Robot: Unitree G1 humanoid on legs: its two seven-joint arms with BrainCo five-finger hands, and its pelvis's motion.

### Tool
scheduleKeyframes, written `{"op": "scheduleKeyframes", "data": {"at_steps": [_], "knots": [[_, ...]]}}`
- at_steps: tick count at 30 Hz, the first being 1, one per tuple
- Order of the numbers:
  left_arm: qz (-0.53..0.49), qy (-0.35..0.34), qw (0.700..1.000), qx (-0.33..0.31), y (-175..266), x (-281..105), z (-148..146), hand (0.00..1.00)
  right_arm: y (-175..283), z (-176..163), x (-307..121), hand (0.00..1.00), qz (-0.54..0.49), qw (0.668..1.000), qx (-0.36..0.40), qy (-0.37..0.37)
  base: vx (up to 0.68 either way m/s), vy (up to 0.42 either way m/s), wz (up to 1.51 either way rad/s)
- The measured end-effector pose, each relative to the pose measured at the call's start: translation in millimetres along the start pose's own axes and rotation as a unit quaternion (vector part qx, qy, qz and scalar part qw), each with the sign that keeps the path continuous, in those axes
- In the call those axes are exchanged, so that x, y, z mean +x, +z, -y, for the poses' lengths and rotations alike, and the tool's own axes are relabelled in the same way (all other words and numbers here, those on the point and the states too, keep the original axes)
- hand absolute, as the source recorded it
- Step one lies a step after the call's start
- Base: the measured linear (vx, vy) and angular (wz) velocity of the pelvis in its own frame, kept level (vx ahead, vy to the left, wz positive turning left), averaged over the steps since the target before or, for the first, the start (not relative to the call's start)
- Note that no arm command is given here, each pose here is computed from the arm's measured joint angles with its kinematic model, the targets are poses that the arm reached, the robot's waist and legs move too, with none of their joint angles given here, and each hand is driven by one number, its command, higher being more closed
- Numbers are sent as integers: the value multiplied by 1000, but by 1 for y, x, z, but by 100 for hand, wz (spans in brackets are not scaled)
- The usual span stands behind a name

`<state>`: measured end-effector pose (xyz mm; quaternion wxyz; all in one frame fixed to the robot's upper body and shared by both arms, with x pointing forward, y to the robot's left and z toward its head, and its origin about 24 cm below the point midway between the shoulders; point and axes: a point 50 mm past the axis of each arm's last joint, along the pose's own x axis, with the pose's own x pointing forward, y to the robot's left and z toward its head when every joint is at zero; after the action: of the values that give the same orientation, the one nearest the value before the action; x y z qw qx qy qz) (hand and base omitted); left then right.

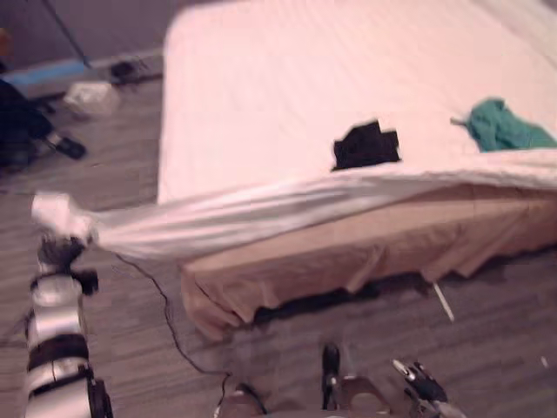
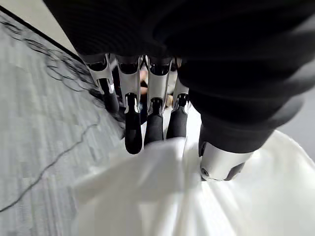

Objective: Tidy the bed and pick cloth on bed and put in laundry

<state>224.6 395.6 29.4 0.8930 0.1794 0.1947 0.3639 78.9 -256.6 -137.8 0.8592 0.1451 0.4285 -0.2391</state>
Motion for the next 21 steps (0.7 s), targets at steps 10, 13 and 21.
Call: {"op": "scheduleKeyframes", "data": {"at_steps": [10,13,21], "knots": [[-284,-55,956,42,-192,-142,30,0,194,51,-26,100,353,928,-31,-117,-8,68,19],[-316,-71,945,40,-208,-160,36,0,268,6,-48,100,465,878,-99,-61,-29,53,2],[-291,-76,953,26,-200,-155,54,0,337,-163,-89,100,541,770,-290,174,-5,16,14]]}}
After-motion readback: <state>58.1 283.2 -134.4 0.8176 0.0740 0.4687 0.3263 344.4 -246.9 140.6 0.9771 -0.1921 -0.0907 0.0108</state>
